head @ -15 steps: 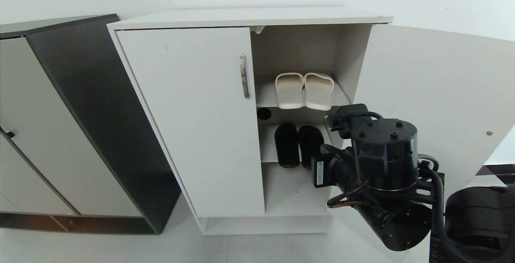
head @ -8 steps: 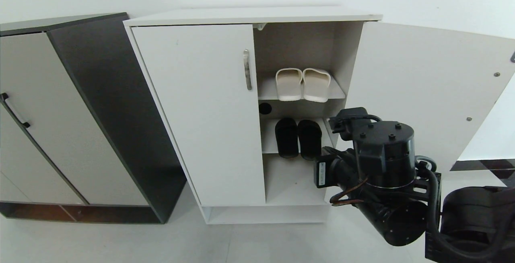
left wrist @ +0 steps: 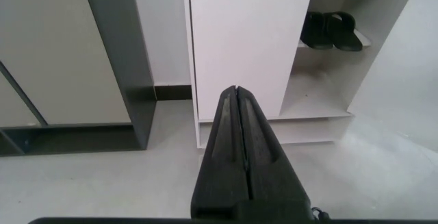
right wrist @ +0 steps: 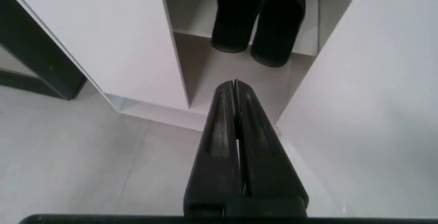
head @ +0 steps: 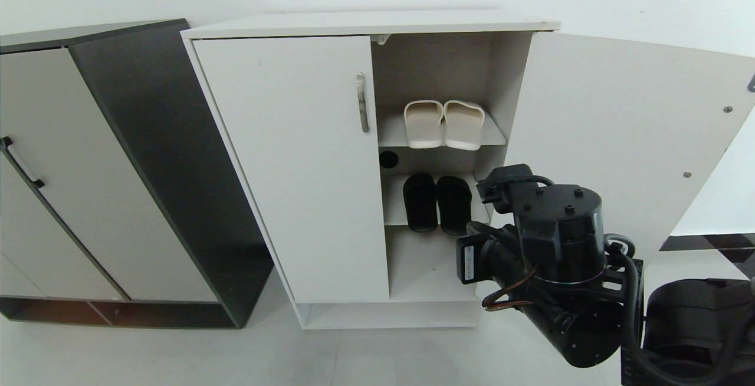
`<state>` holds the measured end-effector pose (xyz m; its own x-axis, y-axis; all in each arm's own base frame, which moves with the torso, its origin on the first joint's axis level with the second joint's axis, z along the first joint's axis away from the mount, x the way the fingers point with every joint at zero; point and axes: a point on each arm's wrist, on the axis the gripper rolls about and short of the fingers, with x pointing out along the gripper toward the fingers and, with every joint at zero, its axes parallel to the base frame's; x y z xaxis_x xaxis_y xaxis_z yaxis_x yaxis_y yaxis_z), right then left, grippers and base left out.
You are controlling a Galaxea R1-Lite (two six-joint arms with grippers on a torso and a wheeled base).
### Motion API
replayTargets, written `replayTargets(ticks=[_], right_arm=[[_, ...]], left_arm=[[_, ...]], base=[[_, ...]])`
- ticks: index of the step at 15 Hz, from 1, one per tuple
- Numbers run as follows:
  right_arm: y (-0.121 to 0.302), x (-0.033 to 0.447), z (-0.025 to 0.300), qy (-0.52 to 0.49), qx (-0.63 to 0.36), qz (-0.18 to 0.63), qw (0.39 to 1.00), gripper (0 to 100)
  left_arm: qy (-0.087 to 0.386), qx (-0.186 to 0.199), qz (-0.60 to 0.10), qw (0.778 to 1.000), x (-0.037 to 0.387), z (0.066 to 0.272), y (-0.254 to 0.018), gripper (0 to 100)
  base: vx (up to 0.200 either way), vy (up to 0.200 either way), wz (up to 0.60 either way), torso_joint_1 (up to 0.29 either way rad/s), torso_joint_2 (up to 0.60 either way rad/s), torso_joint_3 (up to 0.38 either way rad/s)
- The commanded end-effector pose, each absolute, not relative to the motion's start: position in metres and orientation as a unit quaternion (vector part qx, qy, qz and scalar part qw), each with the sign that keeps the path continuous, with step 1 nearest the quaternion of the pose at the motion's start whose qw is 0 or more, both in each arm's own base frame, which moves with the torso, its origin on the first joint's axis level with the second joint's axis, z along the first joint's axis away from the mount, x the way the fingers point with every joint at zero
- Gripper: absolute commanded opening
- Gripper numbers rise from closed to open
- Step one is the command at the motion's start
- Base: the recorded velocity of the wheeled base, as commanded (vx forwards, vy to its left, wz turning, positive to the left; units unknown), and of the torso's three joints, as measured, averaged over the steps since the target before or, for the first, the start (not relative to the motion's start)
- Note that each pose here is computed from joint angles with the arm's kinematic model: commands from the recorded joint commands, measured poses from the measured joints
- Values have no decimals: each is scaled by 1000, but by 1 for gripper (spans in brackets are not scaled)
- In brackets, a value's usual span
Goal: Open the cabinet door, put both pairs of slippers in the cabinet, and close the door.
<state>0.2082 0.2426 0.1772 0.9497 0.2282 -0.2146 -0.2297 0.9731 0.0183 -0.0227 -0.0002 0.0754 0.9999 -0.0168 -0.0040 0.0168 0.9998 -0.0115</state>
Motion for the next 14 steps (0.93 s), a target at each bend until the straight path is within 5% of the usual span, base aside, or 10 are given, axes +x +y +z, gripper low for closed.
replayTargets(ticks=[1,7,14], right_arm=[[243,208,176,109,-5,117,987,0],[244,209,175,111,-7,120,987,0],[244,210,173,112,-9,117,987,0]], left_arm=[[2,-6,-8,1000,-23,76,0,0],[2,-6,-8,1000,-23,75,0,0],[2,-5,-8,1000,-23,75,0,0]], base=[[0,0,0,0,0,0],[0,0,0,0,0,0],[0,0,0,27,-334,-318]])
